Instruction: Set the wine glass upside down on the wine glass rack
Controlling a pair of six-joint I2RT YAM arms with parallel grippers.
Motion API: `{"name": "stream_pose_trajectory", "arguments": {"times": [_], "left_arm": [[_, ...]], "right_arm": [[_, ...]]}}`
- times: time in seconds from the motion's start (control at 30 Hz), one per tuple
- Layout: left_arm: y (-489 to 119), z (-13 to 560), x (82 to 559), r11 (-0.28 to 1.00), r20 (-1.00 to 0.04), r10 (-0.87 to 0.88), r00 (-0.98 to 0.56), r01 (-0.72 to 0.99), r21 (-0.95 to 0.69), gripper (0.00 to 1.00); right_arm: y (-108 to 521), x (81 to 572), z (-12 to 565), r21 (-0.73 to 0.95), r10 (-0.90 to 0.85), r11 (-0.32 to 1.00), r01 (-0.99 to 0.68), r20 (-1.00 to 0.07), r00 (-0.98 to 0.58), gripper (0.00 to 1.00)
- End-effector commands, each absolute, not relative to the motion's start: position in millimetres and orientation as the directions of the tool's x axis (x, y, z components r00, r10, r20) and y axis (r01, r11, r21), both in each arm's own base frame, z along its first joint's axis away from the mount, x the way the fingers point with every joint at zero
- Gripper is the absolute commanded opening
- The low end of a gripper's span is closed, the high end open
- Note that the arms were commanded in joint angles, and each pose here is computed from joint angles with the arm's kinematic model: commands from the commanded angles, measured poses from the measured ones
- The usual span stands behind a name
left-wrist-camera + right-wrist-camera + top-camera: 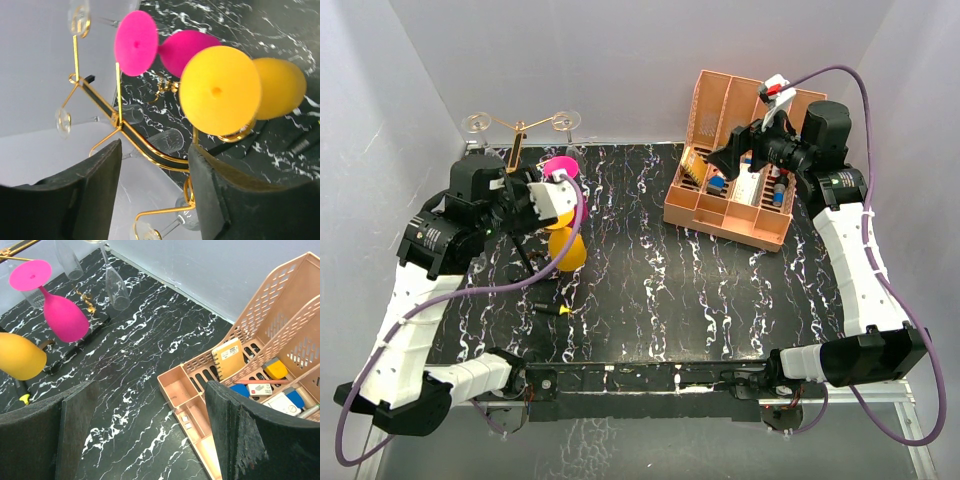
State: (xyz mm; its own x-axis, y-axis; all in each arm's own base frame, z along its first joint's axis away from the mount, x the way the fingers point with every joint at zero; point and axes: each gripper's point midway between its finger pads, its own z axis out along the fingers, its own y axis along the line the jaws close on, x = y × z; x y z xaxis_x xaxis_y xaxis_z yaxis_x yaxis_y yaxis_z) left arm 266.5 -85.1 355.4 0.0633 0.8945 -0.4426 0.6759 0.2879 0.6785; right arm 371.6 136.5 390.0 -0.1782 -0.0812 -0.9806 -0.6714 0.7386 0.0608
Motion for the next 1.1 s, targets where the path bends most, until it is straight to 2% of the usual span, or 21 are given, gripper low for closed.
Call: {"name": "stream_pose_trajectory", "arguments": {"times": [0.0,0.13,0.23,0.37,0.5,0.8,1.07], "left_arm": [[-64.7,391.6,288.6,0.536,-0.577,0.814,-0.065,0.468,0.703,0.58],[-34.5,422.5,318.4,0.723,-0.706,0.691,-0.155,0.163,0.672,0.77],[-10.5,432.7,330.0,0.827,-0.817,0.544,-0.190,-0.045,0.561,0.97],[1.5,431.6,336.3,0.931,-0.933,0.324,-0.158,-0.121,0.344,0.97],[4.5,428.6,341.2,0.977,-0.979,0.156,-0.133,-0.124,0.173,0.97],[27.1,423.7,336.4,0.976,-0.993,-0.026,-0.112,-0.218,-0.001,0.97],[29.2,419.5,326.2,0.982,-0.992,-0.001,-0.124,-0.187,0.022,0.97]], "right_arm": [[122.7,375.1,419.1,-0.024,-0.092,0.785,-0.619,-0.993,-0.079,0.96],[97.1,391.3,421.0,-0.034,-0.090,0.875,-0.482,-0.992,-0.093,0.96],[72.2,401.5,423.9,-0.039,-0.077,0.934,-0.356,-0.993,-0.093,0.98],[45.6,404.1,431.5,-0.026,-0.043,0.971,-0.236,-0.997,-0.068,0.98],[29.2,401.0,443.7,-0.013,-0.018,0.986,-0.165,-0.999,-0.027,0.98],[21.3,395.8,449.1,-0.006,-0.008,0.984,-0.176,-1.000,-0.008,0.98],[14.1,379.3,455.4,-0.053,-0.060,0.973,-0.225,-0.998,-0.022,0.98]]}}
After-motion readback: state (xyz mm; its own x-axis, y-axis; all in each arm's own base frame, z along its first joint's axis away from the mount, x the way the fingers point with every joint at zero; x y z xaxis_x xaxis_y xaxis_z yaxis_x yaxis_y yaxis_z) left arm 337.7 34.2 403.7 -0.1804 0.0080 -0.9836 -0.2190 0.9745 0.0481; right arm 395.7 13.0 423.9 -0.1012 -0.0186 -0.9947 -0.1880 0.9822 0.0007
